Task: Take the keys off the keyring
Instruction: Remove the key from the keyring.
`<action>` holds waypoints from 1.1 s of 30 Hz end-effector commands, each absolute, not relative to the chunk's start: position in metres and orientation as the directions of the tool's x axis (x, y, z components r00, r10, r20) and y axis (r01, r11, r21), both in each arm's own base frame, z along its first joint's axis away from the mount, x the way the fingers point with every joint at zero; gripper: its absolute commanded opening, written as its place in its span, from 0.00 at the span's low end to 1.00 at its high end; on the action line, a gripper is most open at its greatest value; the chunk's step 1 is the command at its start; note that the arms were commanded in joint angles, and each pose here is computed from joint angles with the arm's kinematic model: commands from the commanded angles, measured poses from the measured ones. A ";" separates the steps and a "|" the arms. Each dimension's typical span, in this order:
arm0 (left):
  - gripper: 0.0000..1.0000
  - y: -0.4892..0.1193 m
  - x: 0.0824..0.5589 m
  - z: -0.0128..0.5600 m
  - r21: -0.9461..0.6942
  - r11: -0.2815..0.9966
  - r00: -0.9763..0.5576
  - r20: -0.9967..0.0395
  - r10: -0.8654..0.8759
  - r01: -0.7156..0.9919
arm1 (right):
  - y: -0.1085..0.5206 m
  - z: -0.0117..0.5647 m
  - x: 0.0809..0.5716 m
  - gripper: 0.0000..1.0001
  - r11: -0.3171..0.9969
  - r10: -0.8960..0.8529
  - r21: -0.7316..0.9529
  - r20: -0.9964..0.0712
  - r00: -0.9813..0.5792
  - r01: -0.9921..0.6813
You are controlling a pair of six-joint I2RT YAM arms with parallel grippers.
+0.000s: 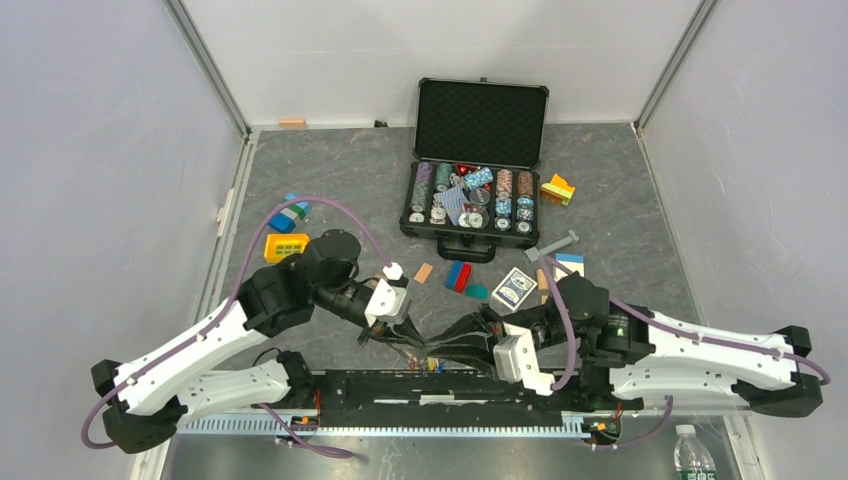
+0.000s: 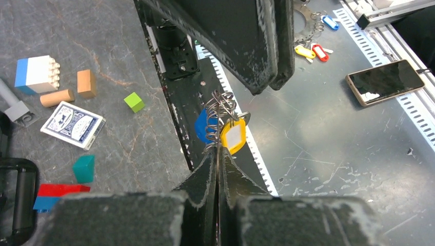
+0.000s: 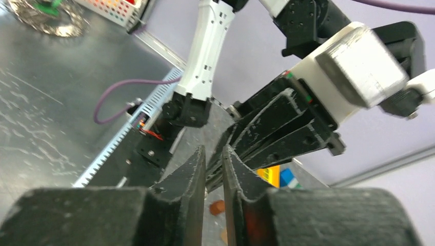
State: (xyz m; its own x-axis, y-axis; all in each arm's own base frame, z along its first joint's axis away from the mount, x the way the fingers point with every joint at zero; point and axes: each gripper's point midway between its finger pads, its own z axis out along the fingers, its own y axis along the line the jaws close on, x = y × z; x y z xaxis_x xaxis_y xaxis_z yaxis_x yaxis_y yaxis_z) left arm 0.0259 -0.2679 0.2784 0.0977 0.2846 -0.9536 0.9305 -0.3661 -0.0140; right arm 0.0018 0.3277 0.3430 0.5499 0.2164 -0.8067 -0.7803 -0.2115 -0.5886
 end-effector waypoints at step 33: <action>0.02 -0.274 0.056 0.283 -0.197 -0.080 -0.150 -0.905 0.398 0.977 | 0.322 0.290 0.063 0.38 -0.302 -0.233 -0.744 -0.549 0.802 -0.597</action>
